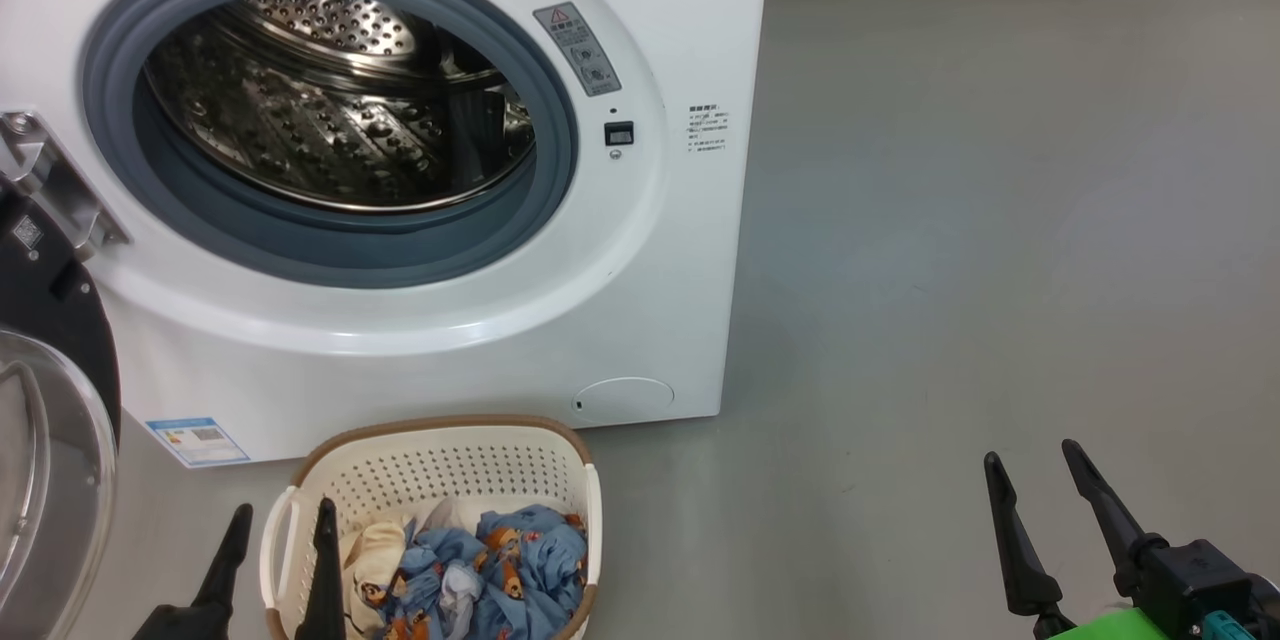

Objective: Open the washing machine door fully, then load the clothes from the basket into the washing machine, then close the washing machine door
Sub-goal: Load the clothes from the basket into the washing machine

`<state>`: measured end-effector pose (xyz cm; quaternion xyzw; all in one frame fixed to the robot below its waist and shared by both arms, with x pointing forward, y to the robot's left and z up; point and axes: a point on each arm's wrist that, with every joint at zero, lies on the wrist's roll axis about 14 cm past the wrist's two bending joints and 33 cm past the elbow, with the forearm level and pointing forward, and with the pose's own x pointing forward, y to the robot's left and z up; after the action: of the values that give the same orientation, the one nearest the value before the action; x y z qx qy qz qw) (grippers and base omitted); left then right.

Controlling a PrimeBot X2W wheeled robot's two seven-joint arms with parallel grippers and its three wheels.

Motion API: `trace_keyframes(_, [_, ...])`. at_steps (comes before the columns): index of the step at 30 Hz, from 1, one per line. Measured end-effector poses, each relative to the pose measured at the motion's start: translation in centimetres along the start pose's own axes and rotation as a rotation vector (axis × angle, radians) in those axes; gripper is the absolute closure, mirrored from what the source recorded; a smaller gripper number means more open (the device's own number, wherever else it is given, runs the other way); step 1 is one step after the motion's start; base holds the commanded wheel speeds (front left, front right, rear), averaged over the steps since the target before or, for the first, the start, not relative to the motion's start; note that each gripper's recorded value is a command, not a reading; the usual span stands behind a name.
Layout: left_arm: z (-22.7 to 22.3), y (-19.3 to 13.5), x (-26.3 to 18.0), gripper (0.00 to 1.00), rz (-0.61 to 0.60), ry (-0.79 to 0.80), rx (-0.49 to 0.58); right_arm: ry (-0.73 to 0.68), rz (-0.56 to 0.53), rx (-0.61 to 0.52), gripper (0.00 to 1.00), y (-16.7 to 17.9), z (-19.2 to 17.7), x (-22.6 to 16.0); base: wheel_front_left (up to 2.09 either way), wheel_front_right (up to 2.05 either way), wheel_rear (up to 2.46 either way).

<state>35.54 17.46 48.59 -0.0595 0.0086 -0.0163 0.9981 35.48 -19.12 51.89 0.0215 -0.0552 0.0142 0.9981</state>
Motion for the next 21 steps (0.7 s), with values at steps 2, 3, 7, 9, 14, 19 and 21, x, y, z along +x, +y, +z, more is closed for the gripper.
trace_keyframes(2, [-0.1,0.0,0.0,0.00,-0.001,0.004,0.000,0.002,0.001,0.000,0.00,0.0,-0.1,0.0,0.00,0.00,0.00])
trace_keyframes(3, [-0.2,-0.1,0.1,0.00,-0.002,0.007,0.001,0.003,0.002,0.000,0.00,0.1,-0.1,0.1,0.00,0.00,0.00])
trace_keyframes(7, [-0.8,-0.2,0.2,0.00,-0.005,0.025,0.000,0.007,0.008,0.002,0.00,0.3,-0.3,0.1,0.00,0.00,0.00])
trace_keyframes(9, [-1.0,-0.2,0.5,0.00,-0.006,0.032,-0.001,0.009,0.011,0.003,0.00,0.4,-0.4,0.3,0.00,0.00,0.00])
trace_keyframes(14, [-2.7,-0.9,1.3,0.00,-0.032,0.092,-0.003,0.008,0.018,0.004,0.00,0.6,-0.5,1.2,0.00,0.00,0.00])
trace_keyframes(19, [-5.4,-1.5,2.5,0.00,-0.063,0.183,-0.001,0.018,0.027,0.006,0.00,0.9,-1.0,2.4,0.00,0.00,0.00])
trace_keyframes(21, [-6.7,-1.7,3.0,0.00,-0.078,0.227,0.002,0.018,0.029,0.007,0.00,0.9,-1.2,3.0,0.00,0.00,0.00])
